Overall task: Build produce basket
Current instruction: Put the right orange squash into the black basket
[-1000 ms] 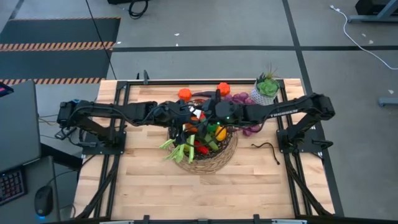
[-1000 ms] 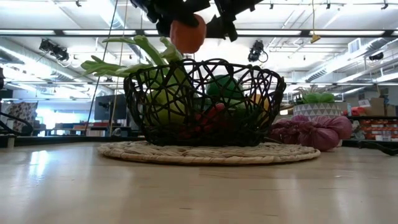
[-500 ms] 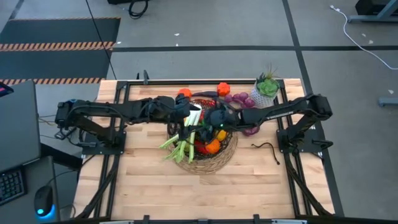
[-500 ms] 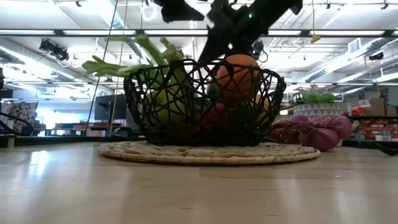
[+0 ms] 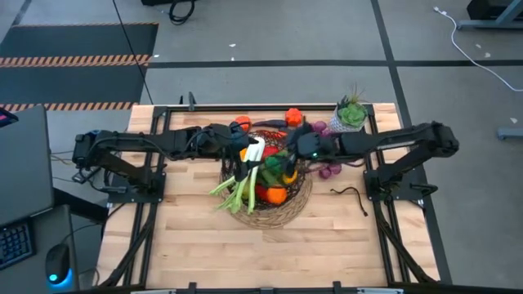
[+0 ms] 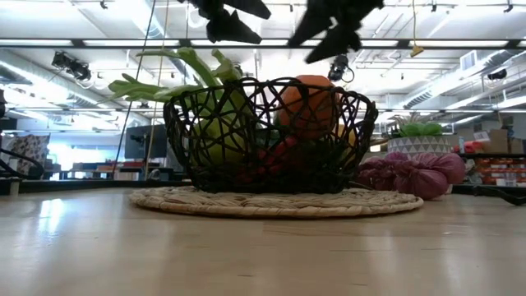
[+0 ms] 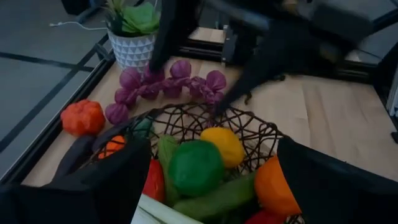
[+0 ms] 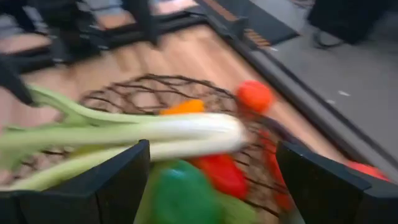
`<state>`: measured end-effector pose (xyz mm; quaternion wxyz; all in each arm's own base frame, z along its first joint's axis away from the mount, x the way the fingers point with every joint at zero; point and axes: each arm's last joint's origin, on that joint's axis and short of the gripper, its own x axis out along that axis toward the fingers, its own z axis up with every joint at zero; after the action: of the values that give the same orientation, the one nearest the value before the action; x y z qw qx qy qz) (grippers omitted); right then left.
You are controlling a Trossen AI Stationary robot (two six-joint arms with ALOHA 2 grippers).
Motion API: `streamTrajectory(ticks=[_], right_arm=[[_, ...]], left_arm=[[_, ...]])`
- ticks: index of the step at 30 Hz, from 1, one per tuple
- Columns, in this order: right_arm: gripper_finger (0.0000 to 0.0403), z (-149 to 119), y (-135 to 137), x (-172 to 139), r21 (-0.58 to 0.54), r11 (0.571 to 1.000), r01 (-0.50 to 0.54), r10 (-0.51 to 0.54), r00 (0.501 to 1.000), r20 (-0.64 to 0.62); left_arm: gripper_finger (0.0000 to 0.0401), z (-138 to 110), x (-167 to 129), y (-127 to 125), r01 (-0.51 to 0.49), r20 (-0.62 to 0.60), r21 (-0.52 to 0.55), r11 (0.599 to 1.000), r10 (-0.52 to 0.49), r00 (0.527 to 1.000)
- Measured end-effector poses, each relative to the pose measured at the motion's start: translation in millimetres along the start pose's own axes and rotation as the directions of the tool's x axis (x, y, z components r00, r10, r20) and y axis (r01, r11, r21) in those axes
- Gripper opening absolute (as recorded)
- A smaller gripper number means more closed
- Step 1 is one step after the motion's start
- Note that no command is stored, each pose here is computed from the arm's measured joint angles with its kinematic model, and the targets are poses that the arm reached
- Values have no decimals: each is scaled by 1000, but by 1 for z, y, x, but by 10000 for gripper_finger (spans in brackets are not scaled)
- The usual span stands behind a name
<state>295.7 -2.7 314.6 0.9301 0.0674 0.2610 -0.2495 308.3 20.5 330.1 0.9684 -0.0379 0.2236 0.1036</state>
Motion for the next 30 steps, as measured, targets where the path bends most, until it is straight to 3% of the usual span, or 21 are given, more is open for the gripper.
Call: streamTrajectory(ticks=[5, 13, 18, 22, 30], right_arm=[[352, -2, -23, -10, -13, 995, 101, -102, 992, -69], [352, -3, -54, 5, 3, 993, 119, -117, 979, -169], [352, 6, -80, 14, 78, 989, 126, -114, 982, -149], [352, 6, -105, 24, 118, 983, 143, -121, 976, -179], [352, 1, -156, 40, 220, 950, 221, -162, 953, -256]], left_arm=[[355, -5, -3, 4, -25, -53, 5, 1000, 25, 998], [355, -18, -12, 17, 8, -135, 40, 999, -3, 991], [355, -51, -11, 26, 26, -166, 6, 1000, -25, 986], [355, -64, -21, 29, 58, -43, -44, 997, -60, 997], [355, -58, -78, 36, 71, 216, -59, 996, -56, 975]])
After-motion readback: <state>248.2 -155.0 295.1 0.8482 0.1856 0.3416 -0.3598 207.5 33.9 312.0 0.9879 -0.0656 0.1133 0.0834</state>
